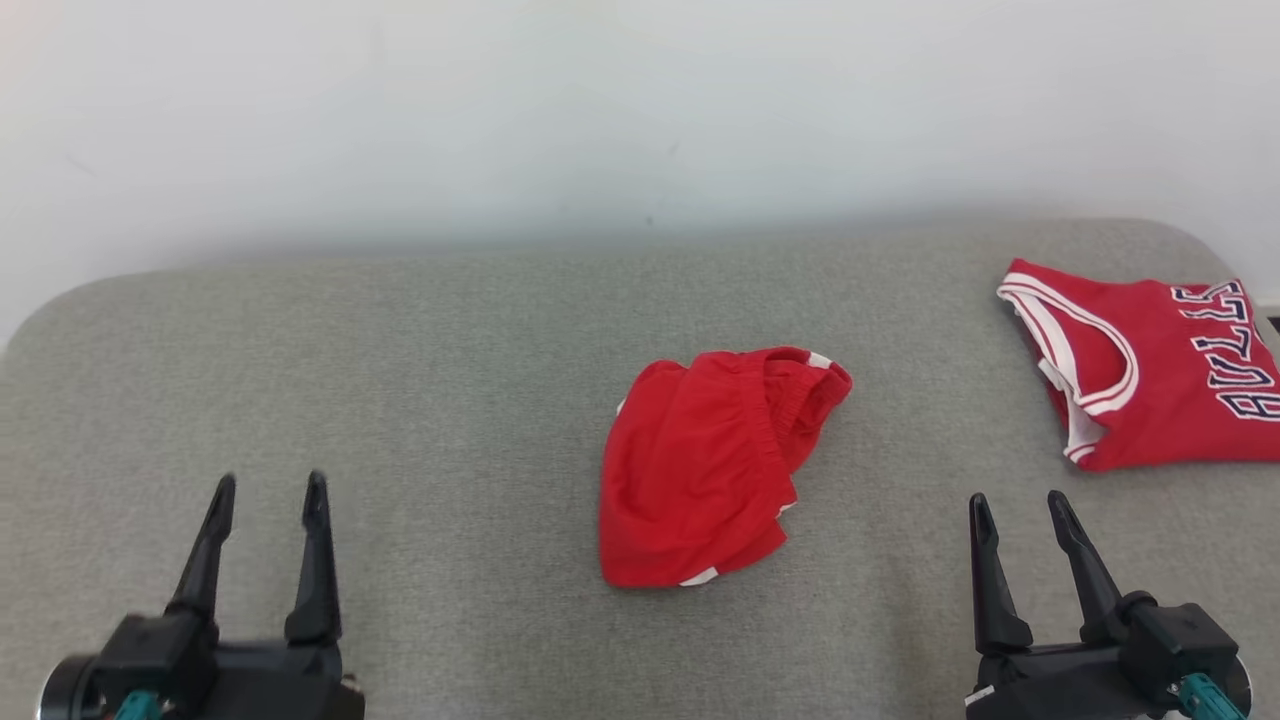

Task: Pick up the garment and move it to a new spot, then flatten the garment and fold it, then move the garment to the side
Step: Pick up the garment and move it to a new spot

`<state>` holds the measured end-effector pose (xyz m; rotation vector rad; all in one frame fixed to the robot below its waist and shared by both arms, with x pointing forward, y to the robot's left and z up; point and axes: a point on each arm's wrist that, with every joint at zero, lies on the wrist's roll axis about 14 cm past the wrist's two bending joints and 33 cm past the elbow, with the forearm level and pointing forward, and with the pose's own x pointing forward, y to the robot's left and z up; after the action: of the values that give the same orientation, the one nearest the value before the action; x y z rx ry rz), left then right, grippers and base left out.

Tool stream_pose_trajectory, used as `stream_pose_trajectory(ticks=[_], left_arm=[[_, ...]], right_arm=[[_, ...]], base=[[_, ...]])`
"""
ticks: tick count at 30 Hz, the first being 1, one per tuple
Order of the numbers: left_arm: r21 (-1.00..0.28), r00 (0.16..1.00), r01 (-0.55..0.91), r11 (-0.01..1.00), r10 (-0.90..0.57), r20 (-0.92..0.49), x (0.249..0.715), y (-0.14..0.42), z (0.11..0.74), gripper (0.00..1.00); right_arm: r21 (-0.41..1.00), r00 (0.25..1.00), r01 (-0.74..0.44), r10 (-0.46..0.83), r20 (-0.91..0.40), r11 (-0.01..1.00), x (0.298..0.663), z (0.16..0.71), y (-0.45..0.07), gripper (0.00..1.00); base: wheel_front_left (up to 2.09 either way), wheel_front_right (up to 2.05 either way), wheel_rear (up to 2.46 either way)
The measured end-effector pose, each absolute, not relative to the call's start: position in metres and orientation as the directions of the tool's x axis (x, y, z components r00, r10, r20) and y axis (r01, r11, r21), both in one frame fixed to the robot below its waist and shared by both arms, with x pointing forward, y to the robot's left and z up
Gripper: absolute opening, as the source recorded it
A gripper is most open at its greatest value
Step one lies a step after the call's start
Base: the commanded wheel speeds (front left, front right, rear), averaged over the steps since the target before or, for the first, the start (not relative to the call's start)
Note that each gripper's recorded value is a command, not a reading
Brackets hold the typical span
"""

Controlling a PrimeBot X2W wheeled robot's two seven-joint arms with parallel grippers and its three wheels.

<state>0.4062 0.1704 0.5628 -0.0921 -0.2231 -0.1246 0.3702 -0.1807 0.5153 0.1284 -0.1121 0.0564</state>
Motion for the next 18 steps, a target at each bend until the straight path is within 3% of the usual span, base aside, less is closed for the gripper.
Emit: stream_pose_trajectory(ticks=[8,18], left_arm=[[-0.096,0.984,0.037,0.995,-0.02,0.176,0.365,0.199,0.541,1.0],[-0.128,0.991,0.021,0.992,-0.004,0.131,0.351,0.199,0.522,1.0]], right_arm=[[0.127,0.989,-0.099,0.084,0.12,0.987,0.37,0.516,-0.169,1.0],[0.145,0.991,-0.104,0.09,0.101,0.984,0.365,0.51,-0.166,1.0]], base=[[0.0,0.0,0.0],[0.0,0.0,0.0]])
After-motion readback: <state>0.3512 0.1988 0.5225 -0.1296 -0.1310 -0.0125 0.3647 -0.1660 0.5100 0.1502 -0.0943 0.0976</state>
